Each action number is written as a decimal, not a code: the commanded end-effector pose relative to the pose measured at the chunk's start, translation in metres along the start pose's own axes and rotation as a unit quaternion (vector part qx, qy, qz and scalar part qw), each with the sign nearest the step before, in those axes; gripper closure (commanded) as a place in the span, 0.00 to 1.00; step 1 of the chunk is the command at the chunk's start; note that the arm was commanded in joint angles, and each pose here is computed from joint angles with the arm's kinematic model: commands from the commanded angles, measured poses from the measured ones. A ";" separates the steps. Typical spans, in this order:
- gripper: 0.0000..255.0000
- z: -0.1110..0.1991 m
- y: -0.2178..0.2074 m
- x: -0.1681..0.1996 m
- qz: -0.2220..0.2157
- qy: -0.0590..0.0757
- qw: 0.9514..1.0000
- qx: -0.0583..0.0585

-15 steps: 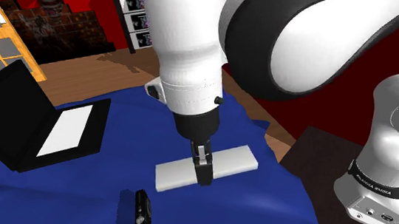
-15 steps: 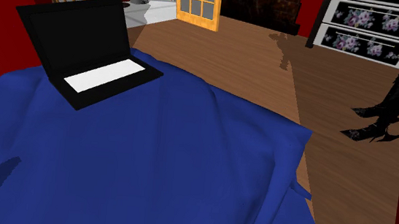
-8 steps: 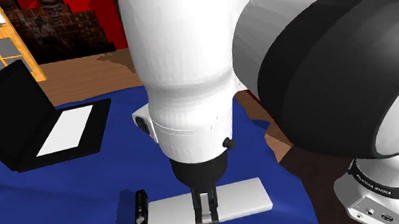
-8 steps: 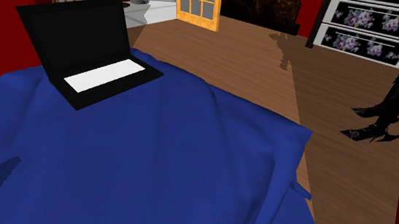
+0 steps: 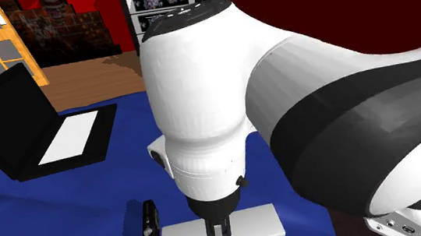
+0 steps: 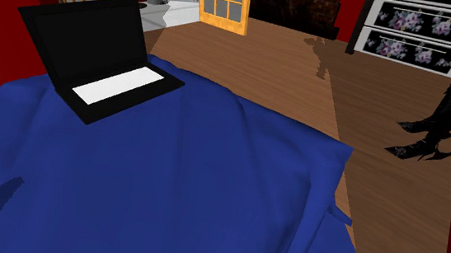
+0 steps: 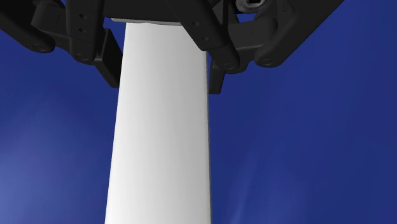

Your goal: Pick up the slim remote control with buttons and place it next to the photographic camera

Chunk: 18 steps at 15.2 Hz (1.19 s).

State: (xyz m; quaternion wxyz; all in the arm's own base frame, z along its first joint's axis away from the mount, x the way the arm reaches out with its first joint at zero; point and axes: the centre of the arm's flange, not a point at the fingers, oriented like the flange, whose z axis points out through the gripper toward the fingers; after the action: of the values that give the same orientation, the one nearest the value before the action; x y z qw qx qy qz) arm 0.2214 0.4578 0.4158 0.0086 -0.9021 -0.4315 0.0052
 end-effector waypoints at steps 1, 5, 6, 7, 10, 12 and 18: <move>1.00 0.011 0.000 0.001 0.000 0.000 1.000 0.000; 1.00 0.032 0.001 0.001 0.000 0.000 1.000 0.000; 1.00 0.038 0.001 0.001 0.000 0.000 1.000 0.000; 1.00 0.043 0.001 0.001 0.000 0.000 1.000 0.000; 1.00 0.059 0.001 0.001 0.000 0.000 1.000 0.000; 1.00 0.069 0.001 0.001 0.000 0.000 1.000 0.000; 1.00 0.077 0.001 0.001 0.000 0.000 1.000 0.000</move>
State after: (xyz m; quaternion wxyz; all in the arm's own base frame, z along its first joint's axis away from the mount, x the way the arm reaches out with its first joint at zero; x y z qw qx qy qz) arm 0.2216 0.4583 0.3389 0.0087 -0.9021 -0.4315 0.0051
